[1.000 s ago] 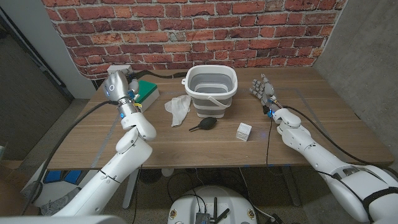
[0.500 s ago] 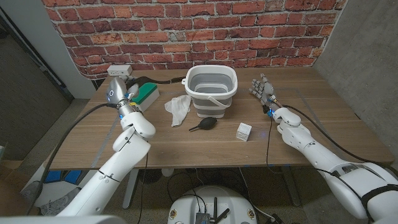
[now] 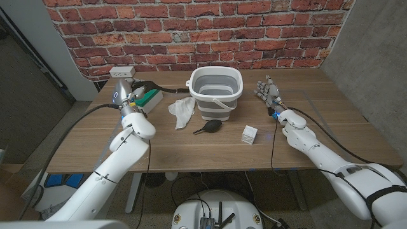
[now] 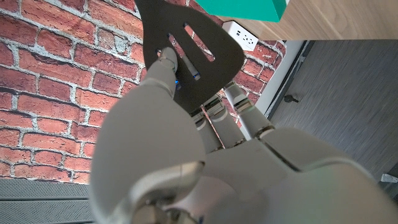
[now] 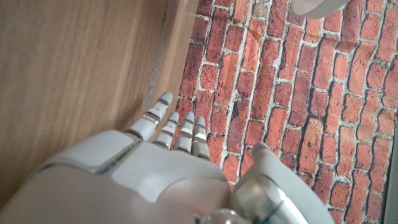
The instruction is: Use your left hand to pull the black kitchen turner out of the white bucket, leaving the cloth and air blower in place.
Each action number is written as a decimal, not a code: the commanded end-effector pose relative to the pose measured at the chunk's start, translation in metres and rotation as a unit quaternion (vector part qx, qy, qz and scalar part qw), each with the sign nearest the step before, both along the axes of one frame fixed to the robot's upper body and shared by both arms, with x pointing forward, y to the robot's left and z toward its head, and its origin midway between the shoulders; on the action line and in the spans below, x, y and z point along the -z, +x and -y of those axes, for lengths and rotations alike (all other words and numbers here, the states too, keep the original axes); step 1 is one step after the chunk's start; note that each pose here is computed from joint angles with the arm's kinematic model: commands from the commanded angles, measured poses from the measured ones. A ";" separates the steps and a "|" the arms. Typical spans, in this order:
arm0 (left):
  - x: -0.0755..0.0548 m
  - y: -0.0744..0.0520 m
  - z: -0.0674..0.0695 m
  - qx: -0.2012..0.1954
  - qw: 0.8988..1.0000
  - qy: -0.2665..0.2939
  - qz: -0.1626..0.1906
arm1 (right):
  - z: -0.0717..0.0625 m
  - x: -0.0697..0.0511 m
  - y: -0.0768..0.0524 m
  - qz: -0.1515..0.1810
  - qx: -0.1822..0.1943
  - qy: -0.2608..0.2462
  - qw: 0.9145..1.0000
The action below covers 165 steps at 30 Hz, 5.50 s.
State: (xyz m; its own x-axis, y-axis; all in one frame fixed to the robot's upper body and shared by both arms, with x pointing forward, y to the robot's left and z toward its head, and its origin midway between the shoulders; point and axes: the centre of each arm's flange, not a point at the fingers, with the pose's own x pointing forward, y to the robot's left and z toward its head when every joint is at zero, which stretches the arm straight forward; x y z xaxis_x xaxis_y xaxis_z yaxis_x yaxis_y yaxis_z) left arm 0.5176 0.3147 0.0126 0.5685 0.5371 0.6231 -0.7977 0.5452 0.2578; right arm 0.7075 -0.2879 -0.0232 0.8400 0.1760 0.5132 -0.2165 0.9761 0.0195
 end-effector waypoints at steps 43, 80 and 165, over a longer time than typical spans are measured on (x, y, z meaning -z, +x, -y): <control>0.047 0.020 0.003 0.119 0.986 -0.084 -0.082 | 0.000 0.010 0.000 -0.006 -0.005 0.005 1.000; 0.034 0.040 -0.004 0.242 0.962 -0.056 -0.113 | 0.002 0.008 0.005 -0.006 -0.004 0.006 1.000; 0.031 0.082 0.028 0.412 0.910 -0.055 0.015 | 0.015 -0.011 -0.026 0.029 0.012 -0.064 0.997</control>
